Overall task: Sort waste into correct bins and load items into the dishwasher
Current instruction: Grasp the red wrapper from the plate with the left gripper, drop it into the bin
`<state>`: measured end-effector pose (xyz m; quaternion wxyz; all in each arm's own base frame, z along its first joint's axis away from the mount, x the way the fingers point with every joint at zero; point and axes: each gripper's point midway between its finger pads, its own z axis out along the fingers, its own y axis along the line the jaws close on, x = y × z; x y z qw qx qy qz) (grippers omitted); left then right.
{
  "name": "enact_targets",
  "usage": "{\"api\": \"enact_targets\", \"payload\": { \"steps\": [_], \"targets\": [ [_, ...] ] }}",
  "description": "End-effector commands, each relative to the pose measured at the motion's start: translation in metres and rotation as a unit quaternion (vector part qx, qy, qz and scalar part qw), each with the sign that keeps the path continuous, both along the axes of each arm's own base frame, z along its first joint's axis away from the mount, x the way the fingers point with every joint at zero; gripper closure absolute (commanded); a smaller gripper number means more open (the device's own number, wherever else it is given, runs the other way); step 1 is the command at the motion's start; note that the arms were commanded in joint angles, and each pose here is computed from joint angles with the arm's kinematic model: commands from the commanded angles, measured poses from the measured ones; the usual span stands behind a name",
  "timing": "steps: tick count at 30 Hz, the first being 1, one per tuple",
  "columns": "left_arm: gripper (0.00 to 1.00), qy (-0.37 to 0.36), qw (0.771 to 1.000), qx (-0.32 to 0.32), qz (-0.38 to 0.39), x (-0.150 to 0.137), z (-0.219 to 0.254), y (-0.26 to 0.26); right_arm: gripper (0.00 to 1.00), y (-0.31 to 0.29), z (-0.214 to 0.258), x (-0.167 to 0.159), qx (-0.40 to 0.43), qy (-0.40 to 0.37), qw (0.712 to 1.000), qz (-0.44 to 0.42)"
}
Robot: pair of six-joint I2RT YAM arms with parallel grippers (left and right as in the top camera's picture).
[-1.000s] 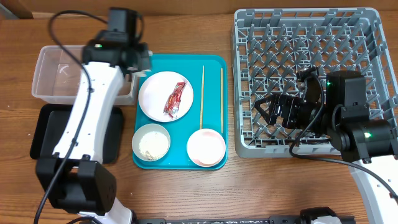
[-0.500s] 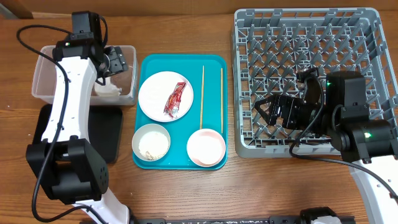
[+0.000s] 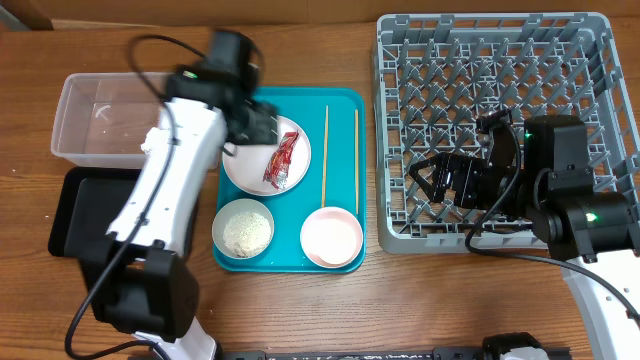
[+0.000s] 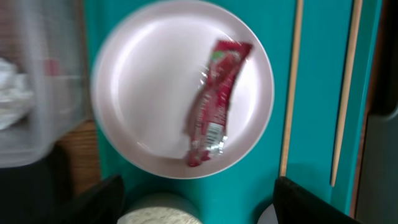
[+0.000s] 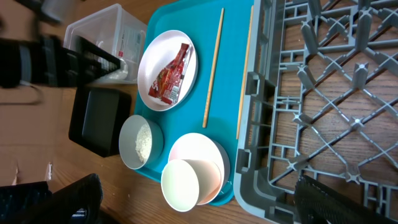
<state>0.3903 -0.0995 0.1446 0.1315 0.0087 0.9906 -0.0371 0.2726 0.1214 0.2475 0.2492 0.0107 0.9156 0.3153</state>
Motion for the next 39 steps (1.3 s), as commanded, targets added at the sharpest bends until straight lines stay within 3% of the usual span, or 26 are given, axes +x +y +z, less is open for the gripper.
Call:
{"api": "enact_targets", "payload": {
  "steps": [1,7,13,20,23,28,33,39],
  "targets": [
    [0.20,0.013,0.999,0.004,-0.037,-0.015,-0.028,-0.011,0.00,-0.001,0.011,0.002,0.001,-0.017,1.000,-0.005],
    [0.25,-0.013,0.998,0.009,-0.062,-0.007,-0.077,-0.015,0.00,-0.001,0.012,0.003,0.001,-0.018,1.000,-0.005],
    [0.65,-0.001,0.998,0.004,-0.068,-0.004,-0.109,-0.017,0.00,-0.001,0.011,0.003,0.001,-0.018,1.000,-0.005],
    [0.96,0.018,0.996,0.014,-0.087,-0.010,-0.118,-0.014,0.00,-0.001,0.012,0.003,0.001,-0.018,1.000,-0.005],
    [0.96,0.026,0.997,0.016,-0.076,-0.009,-0.105,-0.010,0.00,-0.001,0.012,0.003,0.001,-0.018,1.000,-0.005],
    [0.96,-0.005,1.000,-0.002,0.004,0.017,-0.028,0.013,0.00,-0.001,0.011,0.003,0.001,-0.018,1.000,-0.005],
    [0.96,-0.056,0.994,-0.009,0.089,0.039,0.033,0.068,0.00,-0.001,0.011,0.002,0.001,-0.017,1.000,-0.005],
    [0.96,-0.053,0.974,0.012,0.220,0.039,0.027,0.148,0.00,-0.001,0.011,0.002,0.001,-0.017,1.000,-0.005]
  ]
}}
